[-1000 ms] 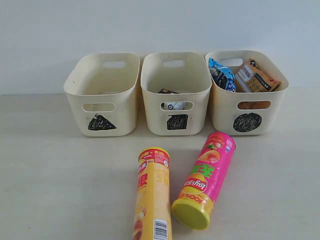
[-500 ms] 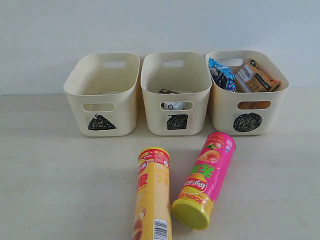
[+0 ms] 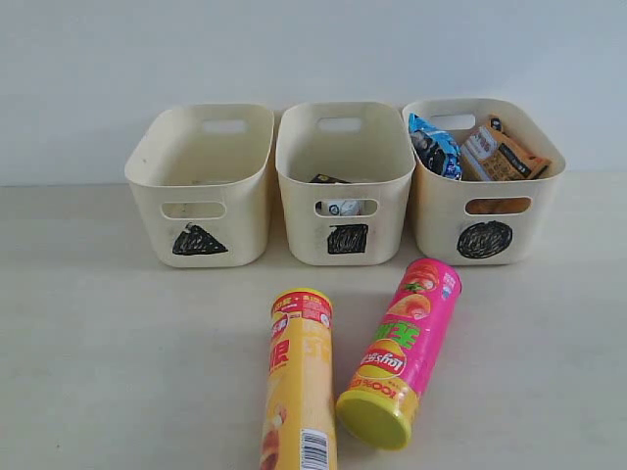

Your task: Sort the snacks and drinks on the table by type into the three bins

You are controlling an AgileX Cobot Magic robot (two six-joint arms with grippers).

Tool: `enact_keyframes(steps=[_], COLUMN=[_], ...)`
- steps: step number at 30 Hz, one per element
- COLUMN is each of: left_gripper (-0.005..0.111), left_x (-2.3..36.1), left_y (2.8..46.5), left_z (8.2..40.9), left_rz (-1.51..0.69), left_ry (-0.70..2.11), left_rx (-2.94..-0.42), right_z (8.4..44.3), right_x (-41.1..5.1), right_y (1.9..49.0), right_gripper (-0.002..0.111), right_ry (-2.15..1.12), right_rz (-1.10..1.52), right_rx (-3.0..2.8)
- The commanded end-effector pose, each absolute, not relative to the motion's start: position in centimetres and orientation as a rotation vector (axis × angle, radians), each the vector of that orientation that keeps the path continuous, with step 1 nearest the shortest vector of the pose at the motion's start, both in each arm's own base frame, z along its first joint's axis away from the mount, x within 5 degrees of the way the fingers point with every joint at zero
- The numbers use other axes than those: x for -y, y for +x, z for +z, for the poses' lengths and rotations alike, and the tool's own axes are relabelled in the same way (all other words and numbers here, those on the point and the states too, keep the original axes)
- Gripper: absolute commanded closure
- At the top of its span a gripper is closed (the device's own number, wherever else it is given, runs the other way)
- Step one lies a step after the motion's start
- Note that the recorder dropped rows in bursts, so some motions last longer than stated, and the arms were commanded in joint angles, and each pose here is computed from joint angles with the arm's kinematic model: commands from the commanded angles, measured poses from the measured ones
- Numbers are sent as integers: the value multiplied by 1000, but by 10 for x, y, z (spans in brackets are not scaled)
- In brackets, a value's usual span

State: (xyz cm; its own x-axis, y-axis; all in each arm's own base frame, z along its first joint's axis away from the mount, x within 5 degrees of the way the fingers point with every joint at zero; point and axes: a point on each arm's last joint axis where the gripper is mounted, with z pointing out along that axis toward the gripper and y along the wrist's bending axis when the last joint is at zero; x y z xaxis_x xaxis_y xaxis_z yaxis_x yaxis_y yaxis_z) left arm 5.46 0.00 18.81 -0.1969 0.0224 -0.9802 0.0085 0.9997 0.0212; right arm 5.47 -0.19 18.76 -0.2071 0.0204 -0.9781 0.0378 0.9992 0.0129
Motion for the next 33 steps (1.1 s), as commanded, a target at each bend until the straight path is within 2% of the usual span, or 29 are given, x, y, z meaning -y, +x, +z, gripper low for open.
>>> enact_keyframes(steps=[1,29,33], left_gripper=[102,102,102], left_x=[0,0,0], left_y=[55,55,56], left_z=[187,188,197], left_rz=[6,11,55], left_ry=[16,20,62], left_rx=[-1769,-1767,-1666], right_z=[185,184,184], right_x=[2,2,2], right_y=[54,54,54], right_gripper=[108,108,108], right_ry=[34,46,46], right_rz=[-31,-21,-21], right_rx=[-1796,-1805,-1805])
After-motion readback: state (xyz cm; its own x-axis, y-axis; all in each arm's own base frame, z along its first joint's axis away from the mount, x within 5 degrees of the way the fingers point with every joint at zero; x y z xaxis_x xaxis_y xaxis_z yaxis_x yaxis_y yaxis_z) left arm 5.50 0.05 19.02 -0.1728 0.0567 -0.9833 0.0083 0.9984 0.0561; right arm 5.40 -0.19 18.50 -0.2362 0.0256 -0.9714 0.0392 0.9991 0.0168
